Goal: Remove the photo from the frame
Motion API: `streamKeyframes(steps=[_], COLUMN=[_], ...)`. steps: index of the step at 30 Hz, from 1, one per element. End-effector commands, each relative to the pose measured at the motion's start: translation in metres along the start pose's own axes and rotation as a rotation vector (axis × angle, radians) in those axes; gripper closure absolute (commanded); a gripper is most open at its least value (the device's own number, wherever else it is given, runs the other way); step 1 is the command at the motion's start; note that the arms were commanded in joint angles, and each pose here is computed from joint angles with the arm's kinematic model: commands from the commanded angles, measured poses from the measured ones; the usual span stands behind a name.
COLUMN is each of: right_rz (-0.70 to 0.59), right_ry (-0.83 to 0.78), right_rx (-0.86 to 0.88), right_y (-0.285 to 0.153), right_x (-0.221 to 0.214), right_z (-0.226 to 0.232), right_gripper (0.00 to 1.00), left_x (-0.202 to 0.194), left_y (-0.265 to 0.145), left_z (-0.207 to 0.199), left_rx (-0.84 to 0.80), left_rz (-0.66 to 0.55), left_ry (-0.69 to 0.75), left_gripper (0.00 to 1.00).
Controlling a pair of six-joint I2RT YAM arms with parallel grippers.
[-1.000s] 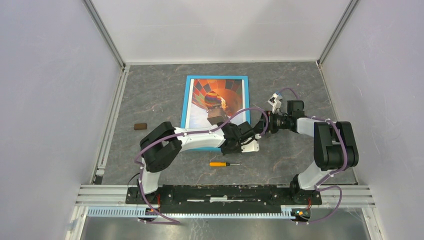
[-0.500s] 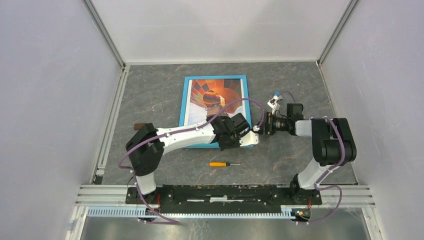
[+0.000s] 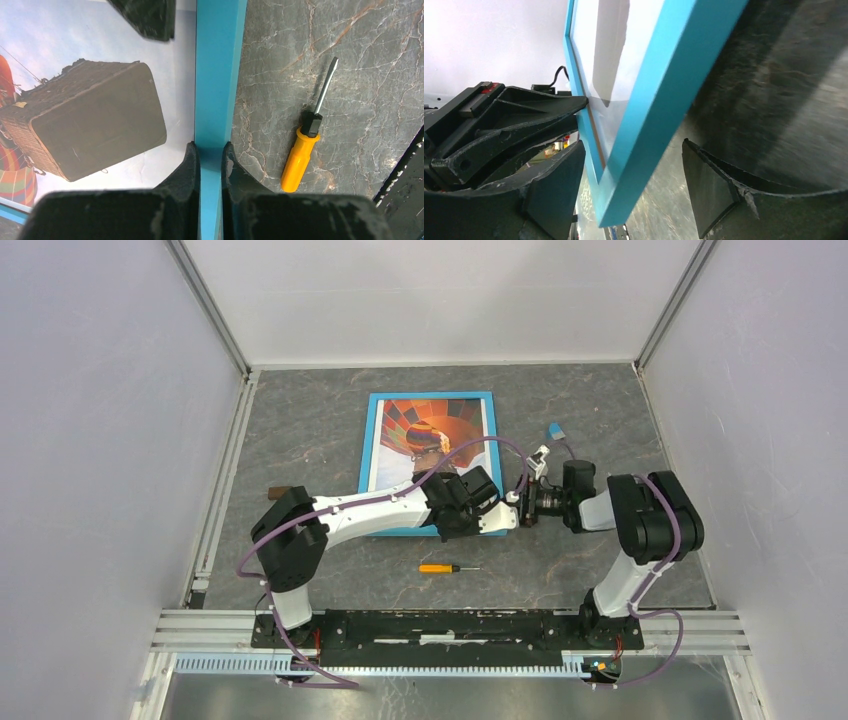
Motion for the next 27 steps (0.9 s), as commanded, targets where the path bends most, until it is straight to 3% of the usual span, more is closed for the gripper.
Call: streamKeyframes(steps=[1,4,11,20,25,26,27], right_rz=[0.012,0.007,-0.05,-0.054,-0.046,-0.047,-0.05], right_ry=[-0.019,-0.007,0.029,0.06,0.052,0.045,0.029], right_rx=[0.065,0.088,0.188,0.269,0.261,0.262,0.265], right_y=[0.011,0.013,0.013,0.019,0.021,0.021,0.021], right_x=[0.003,0.005,0.009,0.009,0.01,0.011,0.014], right_z=[0.009,0.01,0.028,0.042,0.041,0.041,0.042], right_gripper=[0.26,0.35,0.39,0.56,0.76,0.82,0.88], left_x=[0.025,0.024,0.022,0.021,0.022,0.023,0.023], left_y=[-0.02,-0.018,-0.016,-0.015,-0.017,-0.019,-0.022], left_z=[0.007,0.006,0.007,0.008,0.01,0.011,0.012], left_rx=[0.033,0.026,0.038,0.054,0.069,0.079,0.087], left_rz=[-0.153,-0.156,-0.164,-0.168,-0.173,-0.175,-0.177], left_ry=[-0.016,-0.017,-0.007,0.004,0.003,-0.003,-0.007], left_gripper=[0.98,0.98,0.98,0.98,0.95,0.91,0.8])
Point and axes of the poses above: each gripper's point midway between its finger pads, its own y axis out along the fingers, its own z axis along the line the jaws close on, x = y × z, the point moved 7 cm from there along -y, back along the fingers, and after that the axes turned 15 degrees about -y, right-handed, at the moved point
